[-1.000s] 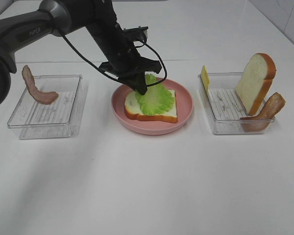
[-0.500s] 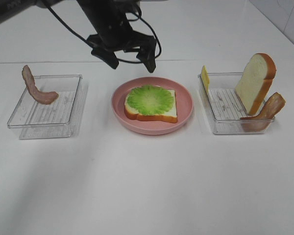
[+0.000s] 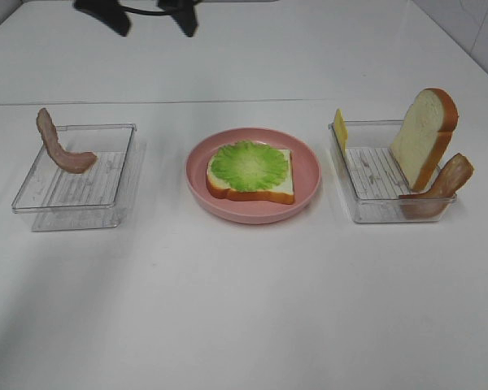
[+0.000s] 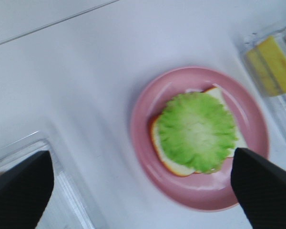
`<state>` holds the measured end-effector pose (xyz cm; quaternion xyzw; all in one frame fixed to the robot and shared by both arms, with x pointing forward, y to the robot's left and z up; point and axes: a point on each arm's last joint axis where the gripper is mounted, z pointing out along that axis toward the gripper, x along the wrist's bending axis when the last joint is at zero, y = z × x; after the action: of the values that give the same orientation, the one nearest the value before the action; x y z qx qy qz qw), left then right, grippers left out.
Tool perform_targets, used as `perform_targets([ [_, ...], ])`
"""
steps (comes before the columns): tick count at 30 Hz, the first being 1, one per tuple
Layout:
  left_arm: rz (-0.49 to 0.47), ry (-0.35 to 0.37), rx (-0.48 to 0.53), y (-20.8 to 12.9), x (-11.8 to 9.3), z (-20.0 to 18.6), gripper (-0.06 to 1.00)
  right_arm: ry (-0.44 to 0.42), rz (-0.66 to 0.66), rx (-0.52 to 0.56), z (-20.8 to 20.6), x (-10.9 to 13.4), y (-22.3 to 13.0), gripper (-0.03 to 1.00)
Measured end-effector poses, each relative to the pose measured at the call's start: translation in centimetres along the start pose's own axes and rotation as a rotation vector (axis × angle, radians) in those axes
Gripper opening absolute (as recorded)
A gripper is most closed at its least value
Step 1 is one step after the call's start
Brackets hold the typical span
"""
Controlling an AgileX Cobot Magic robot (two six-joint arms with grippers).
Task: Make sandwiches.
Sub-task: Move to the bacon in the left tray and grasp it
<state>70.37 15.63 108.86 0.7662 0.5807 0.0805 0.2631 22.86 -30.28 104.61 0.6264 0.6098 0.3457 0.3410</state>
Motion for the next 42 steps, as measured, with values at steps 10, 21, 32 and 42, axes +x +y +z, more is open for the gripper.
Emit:
perform_targets([
  [10, -0.206, 0.159, 0.114, -3.6, 11.6, -1.1, 0.93, 0.0, 0.0, 0.0, 0.0, 0.0, 0.0, 0.96],
  [21, -0.249, 0.167, 0.228, -5.4, 15.5, 4.4, 0.91, 0.0, 0.0, 0.0, 0.0, 0.0, 0.0, 0.96],
  [32, -0.253, 0.149, 0.257, -5.6, 16.9, 9.1, 0.91, 0.0, 0.0, 0.0, 0.0, 0.0, 0.0, 0.96],
  [42, -0.246, 0.141, 0.266, -5.7, 17.0, 9.6, 0.8, 0.0, 0.0, 0.0, 0.0, 0.0, 0.0, 0.96],
])
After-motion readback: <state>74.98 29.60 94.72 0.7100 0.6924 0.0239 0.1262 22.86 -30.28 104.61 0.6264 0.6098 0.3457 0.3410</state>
